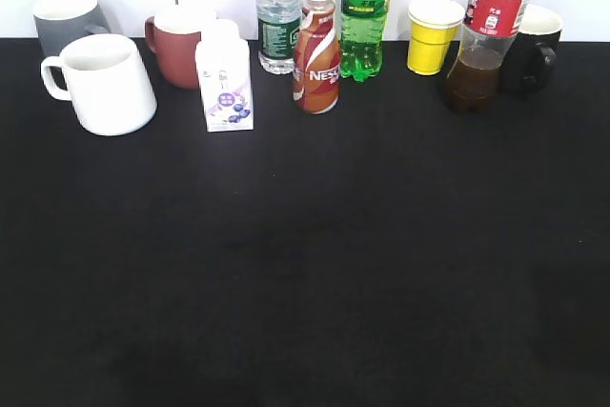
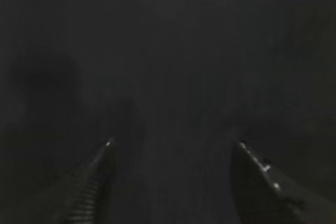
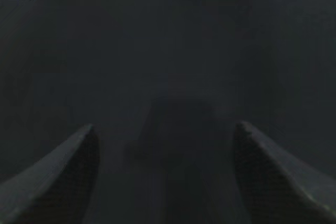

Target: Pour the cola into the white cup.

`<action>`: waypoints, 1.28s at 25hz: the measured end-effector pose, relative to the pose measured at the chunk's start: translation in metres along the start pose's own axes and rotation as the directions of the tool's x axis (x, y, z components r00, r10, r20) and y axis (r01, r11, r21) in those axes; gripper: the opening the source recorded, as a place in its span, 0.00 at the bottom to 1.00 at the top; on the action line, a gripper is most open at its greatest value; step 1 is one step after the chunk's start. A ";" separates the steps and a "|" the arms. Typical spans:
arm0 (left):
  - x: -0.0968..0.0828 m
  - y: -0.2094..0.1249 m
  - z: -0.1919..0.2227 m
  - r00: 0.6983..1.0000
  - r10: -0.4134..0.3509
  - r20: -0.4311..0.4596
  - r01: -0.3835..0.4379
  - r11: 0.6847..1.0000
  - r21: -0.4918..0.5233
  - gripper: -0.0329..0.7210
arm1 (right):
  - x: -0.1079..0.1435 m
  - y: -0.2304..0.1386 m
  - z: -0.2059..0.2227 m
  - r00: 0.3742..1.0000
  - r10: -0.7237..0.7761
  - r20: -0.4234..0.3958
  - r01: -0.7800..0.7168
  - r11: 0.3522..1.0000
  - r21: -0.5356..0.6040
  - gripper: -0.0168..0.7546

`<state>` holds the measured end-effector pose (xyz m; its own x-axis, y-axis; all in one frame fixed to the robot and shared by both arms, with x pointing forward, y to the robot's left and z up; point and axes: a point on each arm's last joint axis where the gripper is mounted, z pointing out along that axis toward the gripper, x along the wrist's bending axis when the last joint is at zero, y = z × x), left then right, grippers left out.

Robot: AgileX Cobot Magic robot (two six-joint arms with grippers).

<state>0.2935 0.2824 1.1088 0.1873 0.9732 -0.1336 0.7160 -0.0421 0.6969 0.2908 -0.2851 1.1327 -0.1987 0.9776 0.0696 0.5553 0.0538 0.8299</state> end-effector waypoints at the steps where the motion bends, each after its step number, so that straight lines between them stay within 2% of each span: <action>1: 0.001 -0.016 -0.008 1.000 0.004 0.007 -0.004 0.999 -0.054 0.72 | -0.003 -0.014 -0.004 1.000 -0.001 0.020 0.002 1.000 -0.010 0.79; 4: 0.006 -0.051 -0.005 1.000 0.009 0.009 -0.008 0.996 -0.084 0.72 | -0.009 -0.053 0.003 0.998 0.030 0.057 -0.031 1.000 0.006 0.79; 7: 0.011 -0.058 0.004 0.999 0.047 -0.024 -0.050 0.991 -0.123 0.69 | -0.013 -0.078 0.026 0.996 0.022 0.086 -0.030 0.995 0.091 0.79; 9: 0.013 -0.060 0.014 0.998 0.056 -0.037 -0.060 0.991 -0.117 0.68 | -0.013 -0.077 0.025 0.996 0.022 0.087 -0.030 0.996 0.088 0.79; 21: 0.013 -0.060 0.015 0.997 0.060 -0.038 -0.064 0.990 -0.123 0.68 | -0.013 -0.078 0.026 0.996 0.023 0.088 -0.031 0.996 0.089 0.79; 23: 0.013 -0.060 0.014 0.998 0.051 -0.047 -0.057 0.990 -0.131 0.68 | -0.014 -0.079 0.023 0.996 0.024 0.086 -0.030 0.997 0.069 0.79; 25: 0.015 -0.063 0.010 0.995 -0.006 -0.102 -0.011 0.985 -0.170 0.68 | -0.013 -0.080 0.022 0.994 0.044 0.098 -0.050 0.997 0.059 0.79; 26: 0.015 -0.065 0.008 0.990 -0.041 -0.134 0.014 0.980 -0.197 0.68 | -0.014 -0.081 0.020 0.988 0.075 0.133 -0.081 0.996 0.042 0.79; 29: 0.014 -0.075 -0.003 0.973 -0.114 -0.200 0.049 0.952 -0.303 0.68 | -0.015 -0.089 0.004 0.954 0.170 0.248 -0.152 0.984 -0.092 0.79; 31: 0.012 -0.081 -0.009 0.973 -0.116 -0.202 0.038 0.934 -0.354 0.68 | -0.012 -0.097 -0.007 0.947 0.189 0.258 -0.145 0.973 -0.180 0.79; 32: 0.012 -0.082 -0.009 0.973 -0.116 -0.201 0.037 0.933 -0.358 0.68 | -0.011 -0.097 -0.008 0.948 0.190 0.256 -0.144 0.972 -0.188 0.79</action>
<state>0.2308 0.2996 1.0568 -0.0364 0.9970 -0.0690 0.4339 0.0780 0.8976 0.2328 -0.3032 1.0557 0.1242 0.9889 0.0816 0.4161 -0.1265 0.9005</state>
